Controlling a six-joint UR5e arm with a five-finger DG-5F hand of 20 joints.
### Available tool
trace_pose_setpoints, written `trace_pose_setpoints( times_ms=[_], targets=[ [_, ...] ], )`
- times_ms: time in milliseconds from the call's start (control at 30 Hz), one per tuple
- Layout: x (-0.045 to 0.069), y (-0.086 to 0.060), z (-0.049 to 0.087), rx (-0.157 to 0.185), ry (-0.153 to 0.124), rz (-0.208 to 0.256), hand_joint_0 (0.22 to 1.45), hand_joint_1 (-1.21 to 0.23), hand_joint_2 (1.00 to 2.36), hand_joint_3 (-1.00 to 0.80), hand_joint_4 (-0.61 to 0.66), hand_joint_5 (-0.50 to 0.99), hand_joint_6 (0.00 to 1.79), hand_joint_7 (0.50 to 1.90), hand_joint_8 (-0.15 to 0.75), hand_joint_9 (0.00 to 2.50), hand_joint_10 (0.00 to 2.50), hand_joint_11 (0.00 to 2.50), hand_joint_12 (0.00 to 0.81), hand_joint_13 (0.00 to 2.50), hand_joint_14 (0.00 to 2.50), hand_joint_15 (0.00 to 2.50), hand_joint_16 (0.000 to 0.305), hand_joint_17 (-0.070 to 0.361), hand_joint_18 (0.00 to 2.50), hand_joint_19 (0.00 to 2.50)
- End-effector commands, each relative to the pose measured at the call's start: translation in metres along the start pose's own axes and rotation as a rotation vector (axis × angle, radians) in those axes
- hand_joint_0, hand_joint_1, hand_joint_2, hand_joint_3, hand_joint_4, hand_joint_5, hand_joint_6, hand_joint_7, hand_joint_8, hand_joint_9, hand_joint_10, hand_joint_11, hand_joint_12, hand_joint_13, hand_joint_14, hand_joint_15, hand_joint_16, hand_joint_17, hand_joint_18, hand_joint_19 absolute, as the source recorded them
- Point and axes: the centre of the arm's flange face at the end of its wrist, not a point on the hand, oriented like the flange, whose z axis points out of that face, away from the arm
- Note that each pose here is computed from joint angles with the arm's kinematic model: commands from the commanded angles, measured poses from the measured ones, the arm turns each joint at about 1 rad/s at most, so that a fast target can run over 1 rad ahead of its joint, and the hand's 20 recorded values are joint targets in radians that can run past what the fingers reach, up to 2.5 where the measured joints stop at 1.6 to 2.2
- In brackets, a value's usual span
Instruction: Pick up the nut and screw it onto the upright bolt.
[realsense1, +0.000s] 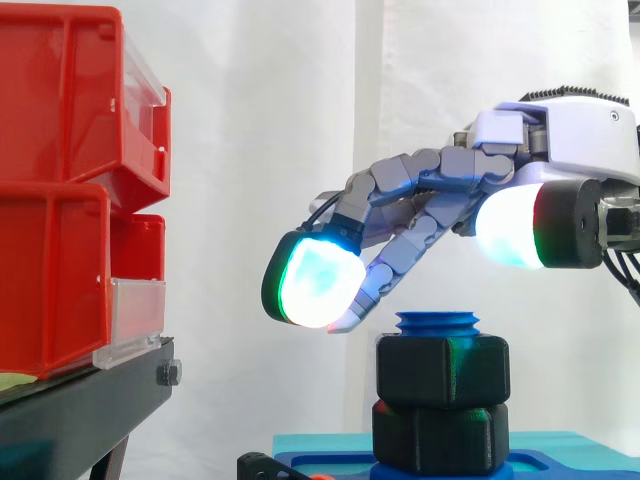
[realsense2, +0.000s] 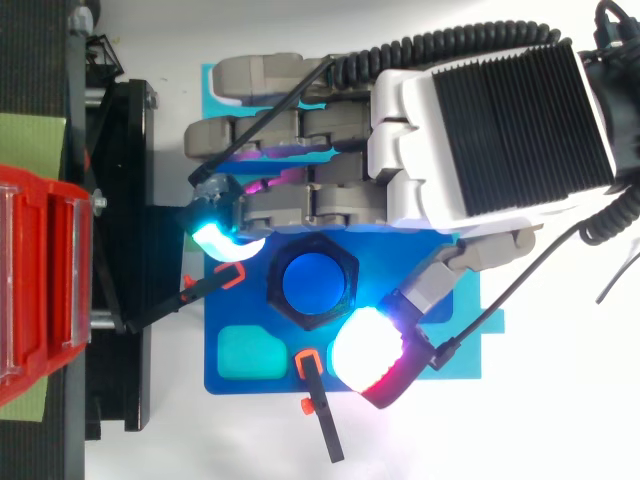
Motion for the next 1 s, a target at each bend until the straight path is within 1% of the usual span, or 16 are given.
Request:
trace_pose_setpoints(
  times_ms=[0, 100, 133, 200, 267, 333, 433, 467, 500, 533, 600, 733, 933, 967],
  targets=[
    [0.002, 0.001, -0.001, 0.004, 0.018, 0.004, 0.47, -0.32, 1.00, -0.50, 0.18, -0.15, 0.50, 0.74, 0.235, 0.57, 0.00, 0.00, 0.330, 0.12, 0.00, 0.00, 0.038, 0.086, 0.00, 0.00],
    [0.004, 0.002, -0.002, 0.007, 0.029, 0.000, 0.47, -0.32, 1.00, -0.50, 0.18, -0.15, 0.50, 0.74, 0.234, 0.54, 0.00, 0.00, 0.330, 0.11, 0.00, 0.00, 0.039, 0.087, 0.00, 0.00],
    [0.006, 0.001, -0.003, 0.013, 0.038, -0.001, 0.47, -0.31, 1.00, -0.50, 0.18, -0.15, 0.50, 0.74, 0.234, 0.54, 0.00, 0.00, 0.329, 0.11, 0.00, 0.00, 0.039, 0.087, 0.00, 0.00],
    [0.006, 0.001, -0.004, 0.016, 0.047, -0.002, 0.47, -0.32, 1.00, -0.50, 0.18, -0.15, 0.50, 0.74, 0.230, 0.52, 0.00, 0.00, 0.327, 0.11, 0.00, 0.00, 0.038, 0.086, 0.00, 0.00],
    [0.008, 0.002, -0.006, 0.020, 0.067, -0.004, 0.47, -0.32, 1.00, -0.50, 0.18, -0.15, 0.50, 0.75, 0.228, 0.52, 0.00, 0.00, 0.323, 0.11, 0.00, 0.00, 0.038, 0.085, 0.00, 0.00],
    [0.009, 0.004, -0.007, 0.019, 0.079, -0.009, 0.47, -0.33, 1.00, -0.50, 0.18, -0.14, 0.50, 0.74, 0.227, 0.52, 0.00, 0.00, 0.318, 0.12, 0.00, 0.00, 0.037, 0.083, 0.00, 0.00],
    [0.010, 0.005, -0.007, 0.020, 0.086, -0.015, 0.47, -0.33, 1.00, -0.50, 0.18, -0.14, 0.50, 0.75, 0.223, 0.51, 0.00, 0.00, 0.313, 0.13, 0.00, 0.00, 0.036, 0.081, 0.00, 0.00],
    [0.011, 0.005, -0.008, 0.021, 0.095, -0.015, 0.47, -0.33, 1.00, -0.50, 0.18, -0.14, 0.50, 0.75, 0.222, 0.51, 0.00, 0.00, 0.311, 0.14, 0.00, 0.00, 0.036, 0.080, 0.00, 0.00],
    [0.011, 0.005, -0.008, 0.021, 0.095, -0.015, 0.47, -0.33, 1.00, -0.50, 0.19, -0.14, 0.50, 0.76, 0.225, 0.52, 0.00, 0.00, 0.311, 0.14, 0.00, 0.00, 0.035, 0.079, 0.00, 0.00],
    [0.013, 0.006, -0.009, 0.023, 0.110, -0.015, 0.47, -0.33, 1.00, -0.50, 0.19, -0.14, 0.50, 0.76, 0.226, 0.52, 0.00, 0.00, 0.311, 0.14, 0.00, 0.00, 0.035, 0.078, 0.00, 0.00],
    [0.014, 0.008, -0.010, 0.021, 0.121, -0.014, 0.47, -0.33, 1.00, -0.50, 0.19, -0.13, 0.50, 0.79, 0.226, 0.52, 0.00, 0.00, 0.312, 0.15, 0.00, 0.00, 0.035, 0.079, 0.00, 0.00],
    [0.014, 0.008, -0.010, 0.022, 0.124, -0.019, 0.47, -0.33, 1.00, -0.50, 0.21, -0.12, 0.50, 0.84, 0.231, 0.52, 0.00, 0.00, 0.313, 0.17, 0.00, 0.00, 0.035, 0.078, 0.00, 0.00],
    [0.015, 0.008, -0.010, 0.020, 0.122, -0.021, 0.47, -0.33, 1.00, -0.50, 0.23, -0.10, 0.50, 0.97, 0.240, 0.55, 0.00, 0.00, 0.312, 0.19, 0.00, 0.00, 0.035, 0.078, 0.00, 0.00],
    [0.014, 0.008, -0.010, 0.021, 0.121, -0.021, 0.47, -0.33, 1.00, -0.50, 0.23, -0.09, 0.50, 1.00, 0.241, 0.55, 0.00, 0.00, 0.312, 0.19, 0.00, 0.00, 0.035, 0.078, 0.00, 0.00]
  ],
)
